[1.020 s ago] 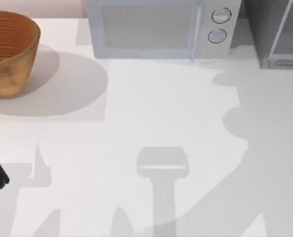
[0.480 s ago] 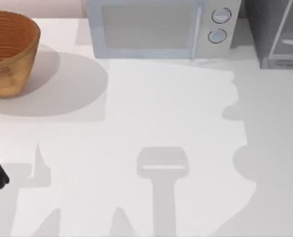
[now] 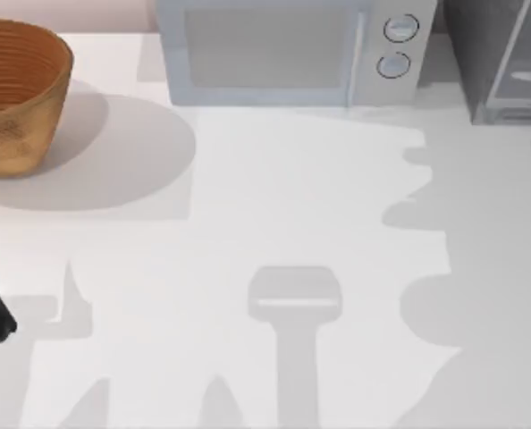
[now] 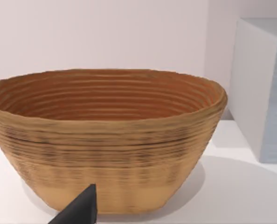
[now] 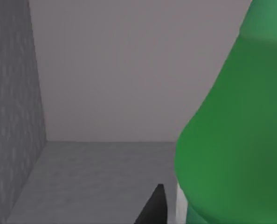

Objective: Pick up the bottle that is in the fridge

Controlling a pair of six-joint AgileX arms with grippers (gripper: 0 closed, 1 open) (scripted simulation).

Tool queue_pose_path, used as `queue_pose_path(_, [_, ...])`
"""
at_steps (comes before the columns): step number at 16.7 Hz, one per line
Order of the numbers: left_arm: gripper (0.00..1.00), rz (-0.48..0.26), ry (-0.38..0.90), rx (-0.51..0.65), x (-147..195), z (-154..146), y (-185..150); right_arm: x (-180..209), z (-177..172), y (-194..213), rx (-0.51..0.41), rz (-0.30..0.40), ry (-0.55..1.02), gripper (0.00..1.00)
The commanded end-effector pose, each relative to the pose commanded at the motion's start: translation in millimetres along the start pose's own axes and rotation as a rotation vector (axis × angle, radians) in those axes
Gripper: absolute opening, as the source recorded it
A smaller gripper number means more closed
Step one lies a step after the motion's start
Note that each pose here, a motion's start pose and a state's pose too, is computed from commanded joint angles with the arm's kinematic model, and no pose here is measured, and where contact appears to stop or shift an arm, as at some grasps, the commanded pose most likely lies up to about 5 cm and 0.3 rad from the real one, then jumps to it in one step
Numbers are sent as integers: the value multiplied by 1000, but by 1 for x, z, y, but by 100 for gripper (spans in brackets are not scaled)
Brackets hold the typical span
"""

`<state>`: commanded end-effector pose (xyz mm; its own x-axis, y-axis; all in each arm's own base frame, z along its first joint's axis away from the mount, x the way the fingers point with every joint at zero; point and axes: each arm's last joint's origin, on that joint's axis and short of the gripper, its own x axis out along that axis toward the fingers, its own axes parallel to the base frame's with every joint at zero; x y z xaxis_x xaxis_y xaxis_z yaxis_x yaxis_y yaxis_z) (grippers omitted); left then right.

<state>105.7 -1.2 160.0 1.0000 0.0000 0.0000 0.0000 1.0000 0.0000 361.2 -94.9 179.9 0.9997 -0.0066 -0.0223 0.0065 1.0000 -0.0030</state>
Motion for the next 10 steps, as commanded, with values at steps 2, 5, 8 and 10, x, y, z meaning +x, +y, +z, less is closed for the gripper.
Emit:
queue_pose_path(2, [100,0,0,0,0,0,0,-15,15,9,-4,-1,-3,0])
queue_pose_path(5, [100,0,0,0,0,0,0,-47,41,25,-10,-4,-13,0])
queue_pose_path(8, [100,0,0,0,0,0,0,-90,59,44,-12,-6,-14,0])
queue_pose_path(10, [100,0,0,0,0,0,0,-121,61,56,-9,-7,-4,0])
